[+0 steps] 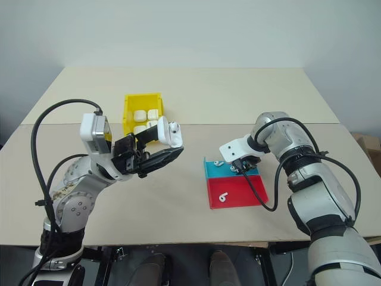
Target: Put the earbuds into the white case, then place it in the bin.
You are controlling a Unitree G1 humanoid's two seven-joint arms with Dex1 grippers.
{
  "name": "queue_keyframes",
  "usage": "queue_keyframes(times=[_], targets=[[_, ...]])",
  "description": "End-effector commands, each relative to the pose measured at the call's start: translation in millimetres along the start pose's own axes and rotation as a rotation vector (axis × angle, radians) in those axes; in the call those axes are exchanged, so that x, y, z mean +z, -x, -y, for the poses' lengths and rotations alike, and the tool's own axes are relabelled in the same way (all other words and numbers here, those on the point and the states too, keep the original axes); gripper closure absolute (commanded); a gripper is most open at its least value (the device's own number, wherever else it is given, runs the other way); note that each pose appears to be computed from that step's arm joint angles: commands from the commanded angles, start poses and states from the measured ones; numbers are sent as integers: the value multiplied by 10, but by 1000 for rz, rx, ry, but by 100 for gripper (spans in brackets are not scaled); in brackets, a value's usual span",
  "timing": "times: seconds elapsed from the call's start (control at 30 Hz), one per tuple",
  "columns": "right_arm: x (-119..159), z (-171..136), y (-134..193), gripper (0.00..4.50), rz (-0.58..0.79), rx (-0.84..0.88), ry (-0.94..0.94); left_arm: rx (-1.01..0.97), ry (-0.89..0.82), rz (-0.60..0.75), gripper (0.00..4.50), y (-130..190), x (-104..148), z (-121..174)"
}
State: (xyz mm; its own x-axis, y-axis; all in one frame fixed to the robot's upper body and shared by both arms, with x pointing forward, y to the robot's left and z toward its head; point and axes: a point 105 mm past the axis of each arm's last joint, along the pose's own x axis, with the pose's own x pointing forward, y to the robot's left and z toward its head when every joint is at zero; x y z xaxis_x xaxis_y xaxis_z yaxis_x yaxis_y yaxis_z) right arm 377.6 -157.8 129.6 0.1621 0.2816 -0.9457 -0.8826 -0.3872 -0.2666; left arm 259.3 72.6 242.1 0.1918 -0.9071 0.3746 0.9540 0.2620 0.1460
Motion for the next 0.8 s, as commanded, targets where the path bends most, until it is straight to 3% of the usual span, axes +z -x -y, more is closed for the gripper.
queue_keyframes(times=[0.03,0.63,0.73,0.8], targets=[[35,30,28,233,14,-18,1,-14,-40,27,166,-31,77,17],[46,31,-31,233,9,-18,6,-8,-37,21,166,-8,63,35],[57,21,-41,286,14,-13,14,-7,-37,19,166,-2,61,31],[67,11,-44,349,21,-7,15,-7,-37,19,166,2,61,34]])
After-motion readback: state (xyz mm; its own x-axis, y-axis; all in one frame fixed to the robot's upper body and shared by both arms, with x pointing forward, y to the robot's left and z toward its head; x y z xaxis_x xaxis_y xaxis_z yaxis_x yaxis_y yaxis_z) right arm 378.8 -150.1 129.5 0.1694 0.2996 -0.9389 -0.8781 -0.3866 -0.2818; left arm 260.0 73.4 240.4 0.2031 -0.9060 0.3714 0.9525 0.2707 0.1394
